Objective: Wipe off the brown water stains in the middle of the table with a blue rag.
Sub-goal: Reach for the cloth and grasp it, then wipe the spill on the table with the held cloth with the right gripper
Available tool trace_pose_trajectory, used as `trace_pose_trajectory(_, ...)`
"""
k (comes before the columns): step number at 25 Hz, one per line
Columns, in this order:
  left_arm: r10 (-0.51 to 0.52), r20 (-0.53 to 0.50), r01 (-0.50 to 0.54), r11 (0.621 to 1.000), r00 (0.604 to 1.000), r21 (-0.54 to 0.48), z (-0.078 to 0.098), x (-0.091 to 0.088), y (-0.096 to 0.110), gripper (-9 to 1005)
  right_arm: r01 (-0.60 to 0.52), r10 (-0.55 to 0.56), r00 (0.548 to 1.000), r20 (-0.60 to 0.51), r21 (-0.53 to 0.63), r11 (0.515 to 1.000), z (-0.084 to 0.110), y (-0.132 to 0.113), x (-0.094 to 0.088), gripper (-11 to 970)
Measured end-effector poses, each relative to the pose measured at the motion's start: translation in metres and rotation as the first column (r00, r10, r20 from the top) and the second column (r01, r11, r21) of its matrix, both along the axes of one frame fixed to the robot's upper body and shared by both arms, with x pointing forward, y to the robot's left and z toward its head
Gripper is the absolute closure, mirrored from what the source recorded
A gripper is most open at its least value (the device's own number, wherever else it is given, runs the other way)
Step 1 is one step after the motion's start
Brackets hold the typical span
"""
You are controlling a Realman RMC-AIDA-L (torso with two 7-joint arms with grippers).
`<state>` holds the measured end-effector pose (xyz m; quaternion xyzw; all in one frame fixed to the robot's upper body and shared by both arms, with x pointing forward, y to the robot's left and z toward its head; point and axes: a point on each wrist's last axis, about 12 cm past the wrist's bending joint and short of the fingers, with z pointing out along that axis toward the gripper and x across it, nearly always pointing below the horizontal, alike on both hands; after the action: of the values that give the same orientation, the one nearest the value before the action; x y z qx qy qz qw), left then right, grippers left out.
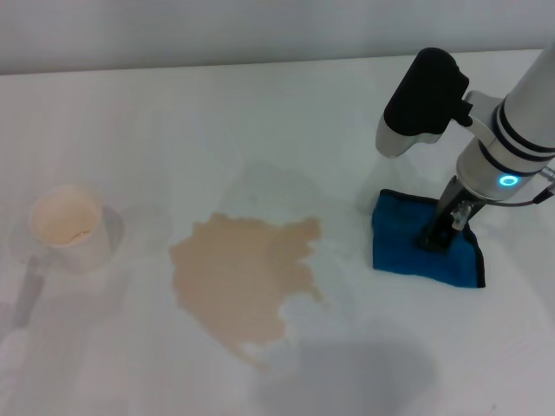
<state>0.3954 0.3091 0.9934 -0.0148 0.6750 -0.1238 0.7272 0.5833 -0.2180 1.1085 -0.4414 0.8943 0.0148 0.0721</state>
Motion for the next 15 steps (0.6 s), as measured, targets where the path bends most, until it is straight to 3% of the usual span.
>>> trace_pose_trajectory(15, -0.004, 0.003, 0.004, 1.0, 1.0, 0.0, 0.001, 0.002, 0.0, 122, -0.076, 0.076, 0.997, -0.007, 0.023, 0.997, -0.004, 0.012, -0.006, 881)
